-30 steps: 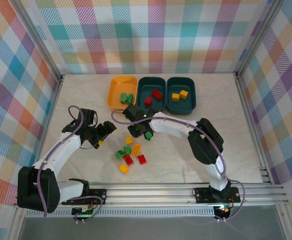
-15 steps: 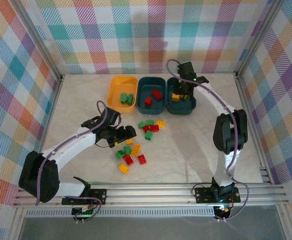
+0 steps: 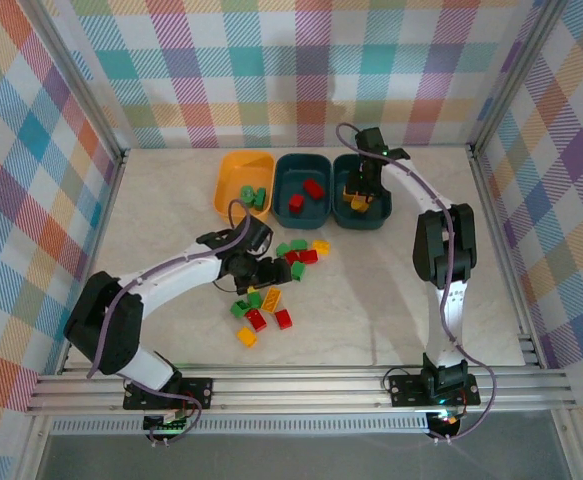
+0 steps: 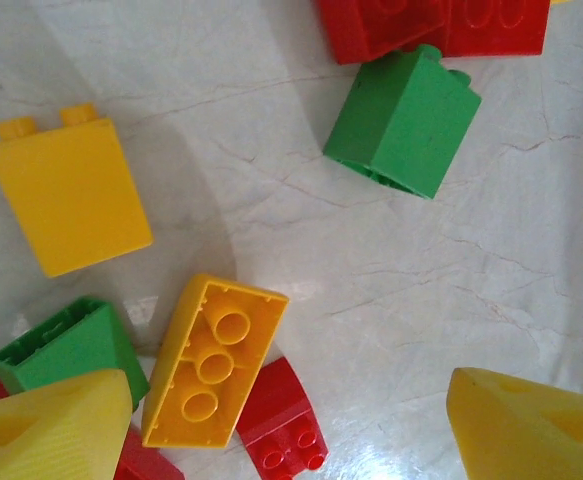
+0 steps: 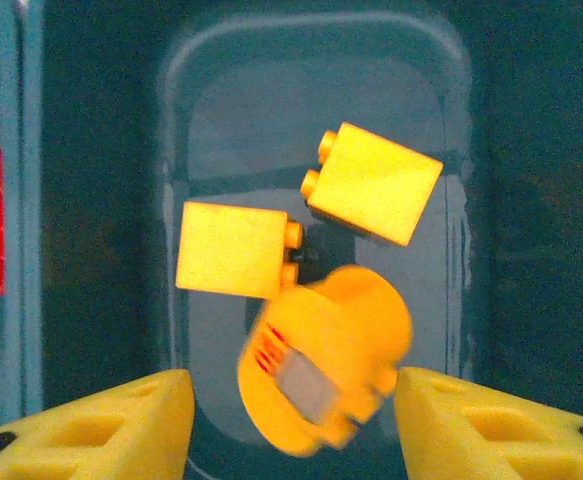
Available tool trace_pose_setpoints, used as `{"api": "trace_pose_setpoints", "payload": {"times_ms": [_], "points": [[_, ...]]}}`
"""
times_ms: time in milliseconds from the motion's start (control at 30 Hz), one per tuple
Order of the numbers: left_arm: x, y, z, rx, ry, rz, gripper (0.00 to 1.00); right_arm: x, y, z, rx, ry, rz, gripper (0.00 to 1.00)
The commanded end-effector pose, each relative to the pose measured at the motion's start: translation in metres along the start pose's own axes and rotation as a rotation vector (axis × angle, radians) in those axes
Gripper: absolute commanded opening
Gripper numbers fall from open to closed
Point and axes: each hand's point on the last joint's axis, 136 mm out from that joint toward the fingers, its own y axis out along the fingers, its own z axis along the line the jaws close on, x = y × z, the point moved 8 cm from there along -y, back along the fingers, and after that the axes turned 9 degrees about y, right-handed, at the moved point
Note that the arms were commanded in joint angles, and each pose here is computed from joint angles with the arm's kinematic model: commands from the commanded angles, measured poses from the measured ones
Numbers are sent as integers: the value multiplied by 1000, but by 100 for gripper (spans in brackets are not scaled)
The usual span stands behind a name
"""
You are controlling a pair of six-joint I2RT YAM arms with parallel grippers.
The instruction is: Sort the legos into containers by color
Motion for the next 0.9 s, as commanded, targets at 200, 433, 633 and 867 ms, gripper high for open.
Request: {"api": "trace_pose_setpoints", "payload": {"times_ms": [200,433,633,867], "points": [[13,10,-17,84,115,7,82,-19,-89,-10,142,74,-132,63],[38,34,-43,132,233,38,79,-88,-103,-34,215,142,-77,67],[35,63,-38,181,260,102,78,-133,-111,-55,232,138,-27,66],[46,77,-43,175,301,42,76,-155,-115,-70,197,125,-22,65]]}}
